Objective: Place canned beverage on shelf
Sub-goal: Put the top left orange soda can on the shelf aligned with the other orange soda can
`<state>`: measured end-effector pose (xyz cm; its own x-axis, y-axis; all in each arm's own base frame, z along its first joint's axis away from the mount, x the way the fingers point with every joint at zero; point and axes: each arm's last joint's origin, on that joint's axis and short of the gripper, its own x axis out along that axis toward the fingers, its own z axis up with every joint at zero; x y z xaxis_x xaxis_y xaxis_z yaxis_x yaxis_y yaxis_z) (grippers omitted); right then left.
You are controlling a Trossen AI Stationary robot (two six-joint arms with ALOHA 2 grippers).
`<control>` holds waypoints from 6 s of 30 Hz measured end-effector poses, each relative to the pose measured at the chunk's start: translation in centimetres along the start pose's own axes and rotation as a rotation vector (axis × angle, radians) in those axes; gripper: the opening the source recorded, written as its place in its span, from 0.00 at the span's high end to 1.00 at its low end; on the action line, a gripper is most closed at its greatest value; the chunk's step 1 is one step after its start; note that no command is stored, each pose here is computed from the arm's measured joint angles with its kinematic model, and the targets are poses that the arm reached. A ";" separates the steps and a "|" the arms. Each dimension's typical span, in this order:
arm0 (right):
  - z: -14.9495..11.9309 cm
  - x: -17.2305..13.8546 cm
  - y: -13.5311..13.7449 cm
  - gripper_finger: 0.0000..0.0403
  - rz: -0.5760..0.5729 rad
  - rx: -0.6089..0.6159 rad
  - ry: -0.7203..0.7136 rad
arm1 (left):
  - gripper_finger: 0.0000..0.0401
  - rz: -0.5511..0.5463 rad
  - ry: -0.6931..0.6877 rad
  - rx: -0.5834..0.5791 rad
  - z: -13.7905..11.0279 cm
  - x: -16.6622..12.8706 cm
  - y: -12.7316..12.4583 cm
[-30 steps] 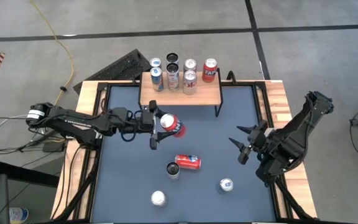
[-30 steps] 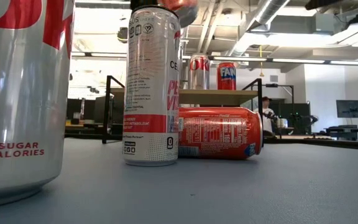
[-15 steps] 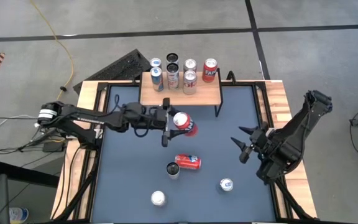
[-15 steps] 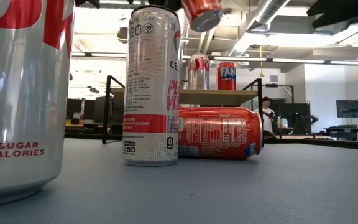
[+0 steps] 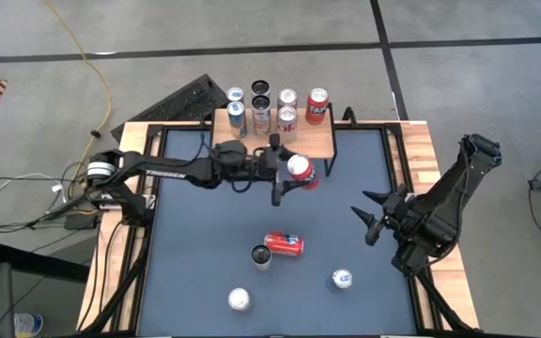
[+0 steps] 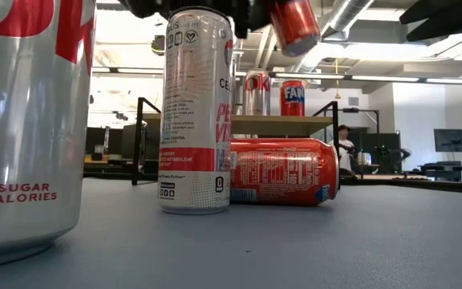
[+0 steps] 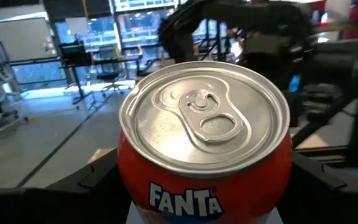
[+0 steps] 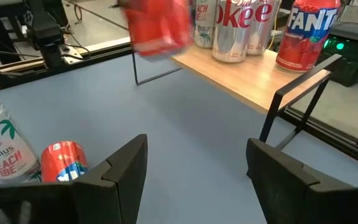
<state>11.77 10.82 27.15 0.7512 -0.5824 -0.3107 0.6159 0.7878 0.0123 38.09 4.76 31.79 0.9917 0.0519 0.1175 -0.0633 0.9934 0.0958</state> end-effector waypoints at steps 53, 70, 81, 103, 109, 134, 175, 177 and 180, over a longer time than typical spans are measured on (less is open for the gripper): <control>-0.1 0.0 0.6 0.37 0.025 0.036 0.023 | 0.17 0.459 0.240 0.070 -5.0 6.0 6.0; -0.1 0.0 0.6 0.37 0.024 0.033 0.026 | 0.16 0.463 0.180 0.153 -4.2 6.3 5.2; -0.1 0.0 0.6 0.37 0.025 0.035 0.055 | 0.16 0.517 0.137 0.231 -1.5 7.0 5.1; 0.2 0.8 2.2 0.42 0.060 -0.035 0.076 | 0.17 0.071 0.149 0.349 13.8 -0.1 -5.1; 1.4 3.1 2.9 0.48 0.019 -0.072 0.080 | 0.20 -0.022 0.104 0.221 20.3 -9.1 -7.4; 4.1 11.4 3.9 1.00 -0.047 -0.280 0.109 | 0.39 0.158 0.298 0.430 20.1 -21.9 -21.0; 5.1 19.4 1.5 1.00 -0.250 -0.290 0.157 | 0.62 0.256 0.175 0.031 7.2 -30.8 -16.2; 5.2 19.6 1.1 1.00 -0.264 -0.289 0.160 | 0.62 0.258 0.172 0.026 6.9 -30.8 -16.3; 5.6 19.9 0.8 1.00 -0.273 -0.292 0.145 | 0.62 0.259 0.171 0.024 6.8 -30.8 -16.3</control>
<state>28.59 -1.26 26.25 0.5154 -0.7600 -0.3959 0.6788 0.6440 -0.3527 7.77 -13.70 33.31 0.9467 0.3211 -0.0264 -0.3166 0.9424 0.1074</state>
